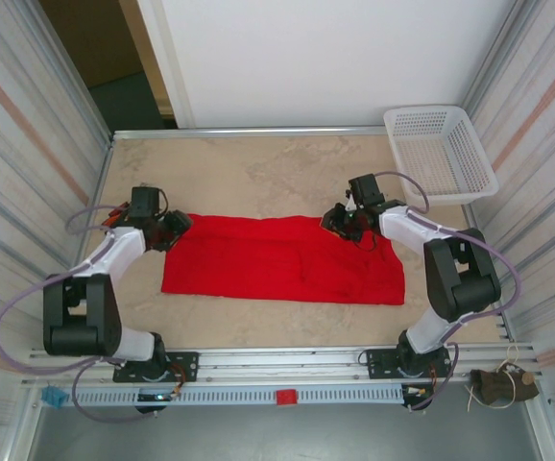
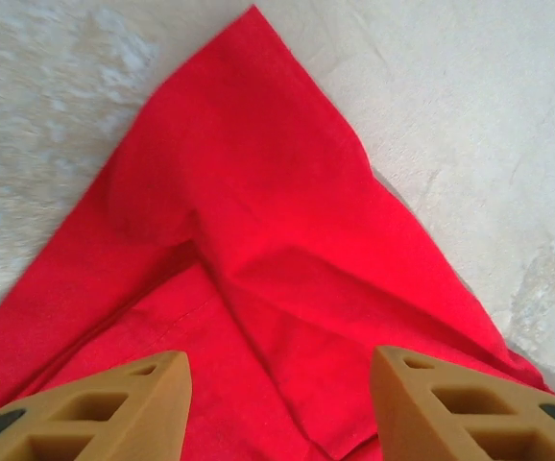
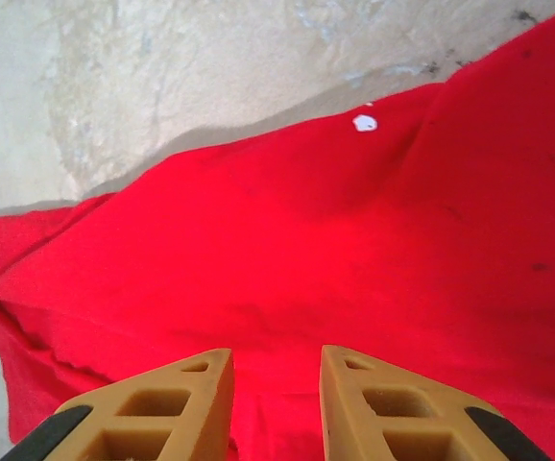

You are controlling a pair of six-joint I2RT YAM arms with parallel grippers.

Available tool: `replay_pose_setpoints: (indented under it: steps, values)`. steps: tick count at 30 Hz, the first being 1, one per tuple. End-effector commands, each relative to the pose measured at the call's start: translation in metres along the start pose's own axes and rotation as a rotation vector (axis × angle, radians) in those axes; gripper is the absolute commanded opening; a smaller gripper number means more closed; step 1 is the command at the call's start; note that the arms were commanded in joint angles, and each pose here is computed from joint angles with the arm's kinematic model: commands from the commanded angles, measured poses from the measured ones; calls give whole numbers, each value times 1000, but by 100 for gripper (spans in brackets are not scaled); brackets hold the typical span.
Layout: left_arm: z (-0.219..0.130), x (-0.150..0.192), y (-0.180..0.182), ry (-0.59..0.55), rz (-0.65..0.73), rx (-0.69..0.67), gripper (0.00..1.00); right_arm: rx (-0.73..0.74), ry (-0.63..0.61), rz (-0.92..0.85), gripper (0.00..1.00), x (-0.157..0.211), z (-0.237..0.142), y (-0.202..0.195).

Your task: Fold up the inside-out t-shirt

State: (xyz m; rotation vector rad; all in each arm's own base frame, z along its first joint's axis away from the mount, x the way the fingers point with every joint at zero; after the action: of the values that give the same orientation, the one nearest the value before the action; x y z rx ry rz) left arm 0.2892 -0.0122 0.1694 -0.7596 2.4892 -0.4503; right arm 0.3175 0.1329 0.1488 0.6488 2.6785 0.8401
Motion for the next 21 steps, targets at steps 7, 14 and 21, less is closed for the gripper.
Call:
replay_pose_setpoints:
  steps: [7, 14, 21]
  values:
    - [3, -19, 29, -6, -18, -58, 41, 71, -10, 59, 28, 3, 12, -19]
    - [27, -28, 30, 40, 13, -53, 35, 89, -13, 78, 28, 4, 15, -29]
    - [41, -41, 26, 21, 21, -40, 21, 101, -12, 86, 28, 5, 16, -33]
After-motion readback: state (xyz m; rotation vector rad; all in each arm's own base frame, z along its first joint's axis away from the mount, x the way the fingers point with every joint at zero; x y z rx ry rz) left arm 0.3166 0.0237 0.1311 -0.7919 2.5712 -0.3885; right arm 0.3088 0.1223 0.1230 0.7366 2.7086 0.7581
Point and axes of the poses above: each hand's point on the last joint's axis, 136 mm out from that joint toward the fingers, its own z axis out along the fingers, its own y axis along the line the jaws close on, x = y × z, the point moved 10 cm from there along -z, back along the fingers, and after that the axes turned 8 degrees about z, right-handed, at the moved point
